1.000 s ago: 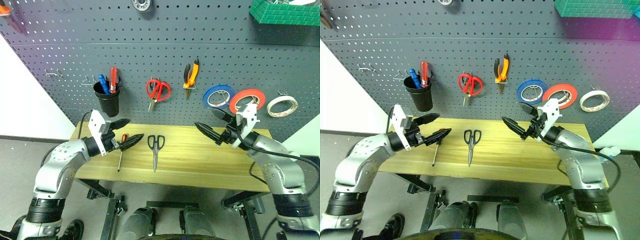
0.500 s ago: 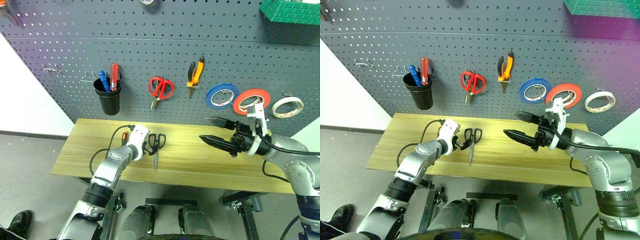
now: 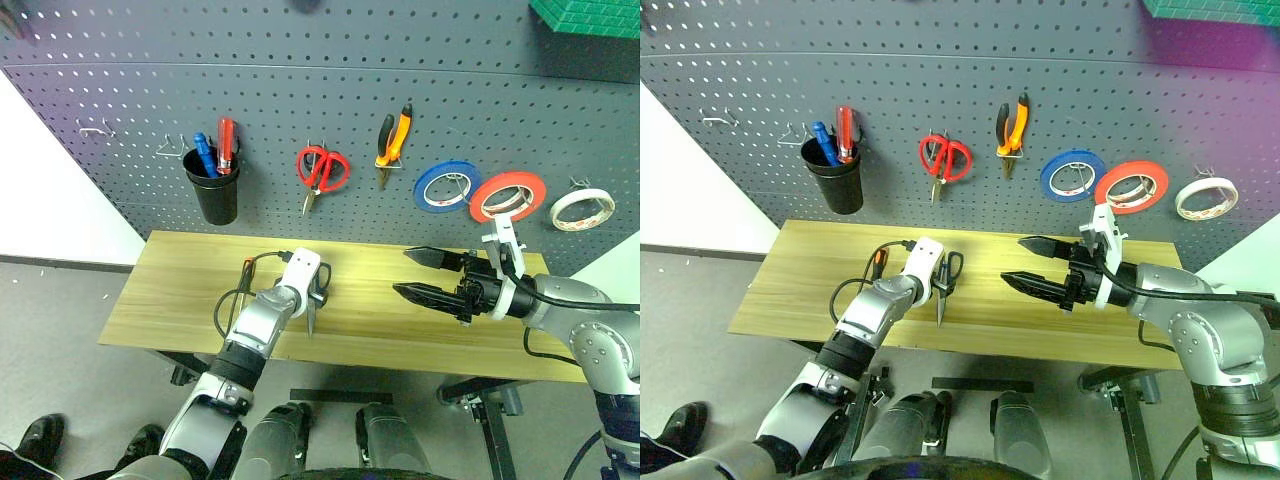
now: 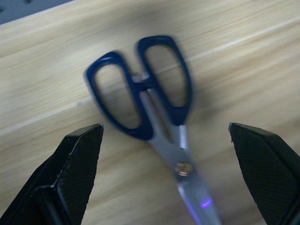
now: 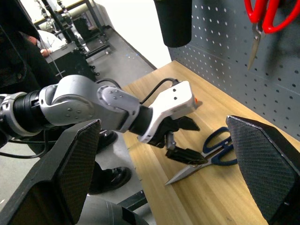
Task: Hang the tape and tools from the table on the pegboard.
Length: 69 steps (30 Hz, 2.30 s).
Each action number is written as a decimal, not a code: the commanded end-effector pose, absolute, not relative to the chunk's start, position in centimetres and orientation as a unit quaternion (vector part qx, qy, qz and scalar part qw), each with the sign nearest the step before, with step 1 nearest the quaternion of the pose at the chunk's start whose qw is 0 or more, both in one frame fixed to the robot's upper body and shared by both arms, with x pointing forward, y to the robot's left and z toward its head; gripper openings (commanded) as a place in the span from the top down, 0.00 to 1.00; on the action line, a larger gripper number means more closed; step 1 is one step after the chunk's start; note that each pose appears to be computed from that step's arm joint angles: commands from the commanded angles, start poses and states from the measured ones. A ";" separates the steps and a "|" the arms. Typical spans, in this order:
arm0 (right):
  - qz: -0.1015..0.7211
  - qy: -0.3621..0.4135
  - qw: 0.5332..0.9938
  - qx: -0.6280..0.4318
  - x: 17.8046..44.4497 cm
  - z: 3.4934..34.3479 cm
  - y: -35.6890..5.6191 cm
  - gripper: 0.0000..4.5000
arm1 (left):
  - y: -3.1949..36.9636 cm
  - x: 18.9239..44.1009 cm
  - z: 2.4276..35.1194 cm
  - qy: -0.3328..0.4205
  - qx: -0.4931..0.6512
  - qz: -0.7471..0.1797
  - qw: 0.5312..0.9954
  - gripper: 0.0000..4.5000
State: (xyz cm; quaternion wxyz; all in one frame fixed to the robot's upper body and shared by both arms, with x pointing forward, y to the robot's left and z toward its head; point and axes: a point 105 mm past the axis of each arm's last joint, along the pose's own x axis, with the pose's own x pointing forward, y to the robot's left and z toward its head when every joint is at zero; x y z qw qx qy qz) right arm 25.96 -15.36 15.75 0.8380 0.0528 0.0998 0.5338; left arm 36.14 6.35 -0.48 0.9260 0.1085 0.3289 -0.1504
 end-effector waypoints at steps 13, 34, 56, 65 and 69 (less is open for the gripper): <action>0.525 0.076 0.847 0.033 26.0 17.3 -14.9 0.00 | 5.6 35.0 -0.9 0.391 0.086 -0.083 0.913 0.00; 0.495 0.075 0.865 0.026 26.5 17.1 -15.2 0.00 | 4.1 34.7 -1.5 0.429 0.064 -0.093 0.896 0.33; 0.491 0.068 0.868 0.033 27.1 17.0 -15.6 0.00 | 4.9 35.3 -1.0 0.400 0.069 -0.090 0.910 0.88; 0.493 0.068 0.867 0.040 27.3 16.6 -15.8 0.00 | 4.9 36.5 2.7 0.269 0.136 -0.118 0.946 0.88; 0.494 0.065 0.866 0.039 27.5 16.5 -15.9 0.00 | 4.1 36.2 4.1 0.202 0.169 -0.160 0.951 0.88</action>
